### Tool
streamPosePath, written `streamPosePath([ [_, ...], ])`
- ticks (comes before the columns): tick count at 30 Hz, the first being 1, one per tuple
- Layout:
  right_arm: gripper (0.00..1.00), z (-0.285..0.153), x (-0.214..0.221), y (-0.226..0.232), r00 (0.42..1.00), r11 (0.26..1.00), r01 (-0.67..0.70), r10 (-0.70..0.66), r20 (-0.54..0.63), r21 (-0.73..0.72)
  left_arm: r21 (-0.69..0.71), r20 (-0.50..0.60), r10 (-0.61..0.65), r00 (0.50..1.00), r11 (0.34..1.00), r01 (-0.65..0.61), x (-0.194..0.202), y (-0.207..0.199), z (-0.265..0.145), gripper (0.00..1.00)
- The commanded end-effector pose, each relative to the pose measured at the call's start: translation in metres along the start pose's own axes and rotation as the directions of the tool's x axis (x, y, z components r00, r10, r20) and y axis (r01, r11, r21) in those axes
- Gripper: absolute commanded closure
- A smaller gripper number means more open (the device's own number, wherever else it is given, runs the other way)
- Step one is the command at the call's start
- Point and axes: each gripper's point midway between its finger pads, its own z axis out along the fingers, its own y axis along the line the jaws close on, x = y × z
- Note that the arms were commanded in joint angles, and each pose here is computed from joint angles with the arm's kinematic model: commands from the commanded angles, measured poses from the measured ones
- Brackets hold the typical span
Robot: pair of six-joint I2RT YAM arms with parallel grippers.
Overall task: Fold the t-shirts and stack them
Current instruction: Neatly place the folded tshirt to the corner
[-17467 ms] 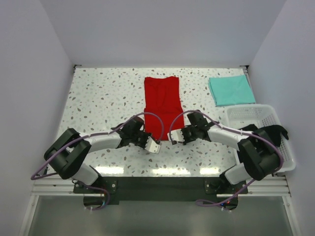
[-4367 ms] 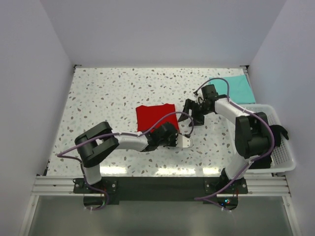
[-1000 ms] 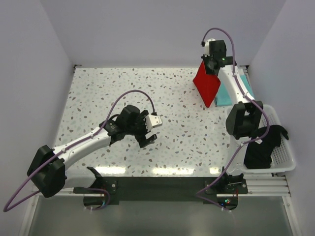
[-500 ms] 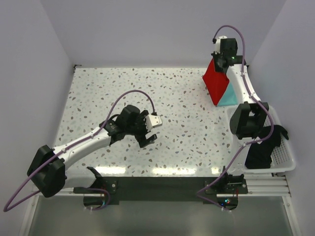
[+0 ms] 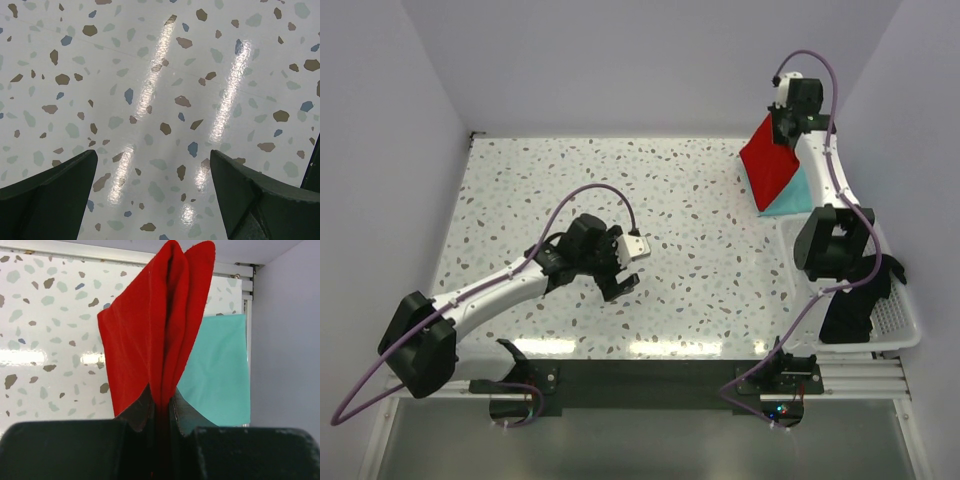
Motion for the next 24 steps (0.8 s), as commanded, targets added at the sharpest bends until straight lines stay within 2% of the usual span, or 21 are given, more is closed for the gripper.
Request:
streamPosePath([
  [1, 1.0, 0.005, -0.014, -0.015, 0.997, 0.999, -0.04, 0.039, 0.062, 0.013, -0.022, 0.031, 0.04, 0.999, 0.999, -0.039, -0.016, 0.009, -0.003, 0.0],
  [9, 1.0, 0.022, 0.0, -0.034, 0.998, 0.999, -0.049, 0.048, 0.046, 0.02, -0.015, 0.021, 0.037, 0.999, 0.999, -0.037, -0.016, 0.01, -0.001, 0.0],
  [11, 0.96, 0.026, 0.003, -0.04, 0.999, 0.999, -0.017, 0.015, 0.044, 0.032, -0.014, 0.018, 0.036, 0.999, 0.999, -0.036, -0.016, 0.009, -0.002, 0.0],
  [12, 0.92, 0.029, 0.002, -0.046, 0.998, 0.999, -0.008, 0.005, 0.057, 0.051, -0.015, 0.017, 0.038, 0.999, 0.999, -0.038, -0.016, 0.01, -0.001, 0.0],
  [13, 0.79, 0.033, 0.006, -0.051, 0.998, 0.997, 0.024, -0.028, 0.048, 0.079, -0.019, 0.016, 0.038, 0.999, 0.999, -0.038, -0.016, 0.011, -0.002, 0.0],
  [15, 0.61, 0.039, 0.009, -0.063, 0.998, 0.992, 0.041, -0.047, 0.048, 0.117, -0.021, 0.012, 0.037, 0.999, 0.999, -0.037, -0.016, 0.011, -0.002, 0.0],
  [16, 0.43, 0.046, 0.016, -0.067, 0.997, 0.989, 0.073, -0.077, 0.028, 0.131, -0.025, 0.006, 0.037, 0.999, 0.999, -0.037, -0.015, 0.012, -0.002, 0.0],
  [18, 0.3, 0.049, 0.018, -0.079, 0.994, 0.977, 0.1, -0.105, 0.015, 0.186, -0.03, 0.001, 0.029, 1.0, 0.999, -0.029, -0.016, 0.013, -0.003, 0.0],
  [19, 0.25, 0.049, 0.019, -0.081, 0.992, 0.972, 0.126, -0.13, 0.007, 0.197, -0.036, 0.003, 0.019, 1.0, 0.999, -0.019, -0.018, 0.014, -0.004, 0.0],
  [24, 0.15, 0.032, 0.004, -0.086, 0.993, 0.976, 0.103, -0.113, 0.044, 0.193, -0.042, 0.011, -0.036, 0.999, 0.998, 0.037, -0.02, 0.014, -0.01, 0.0],
])
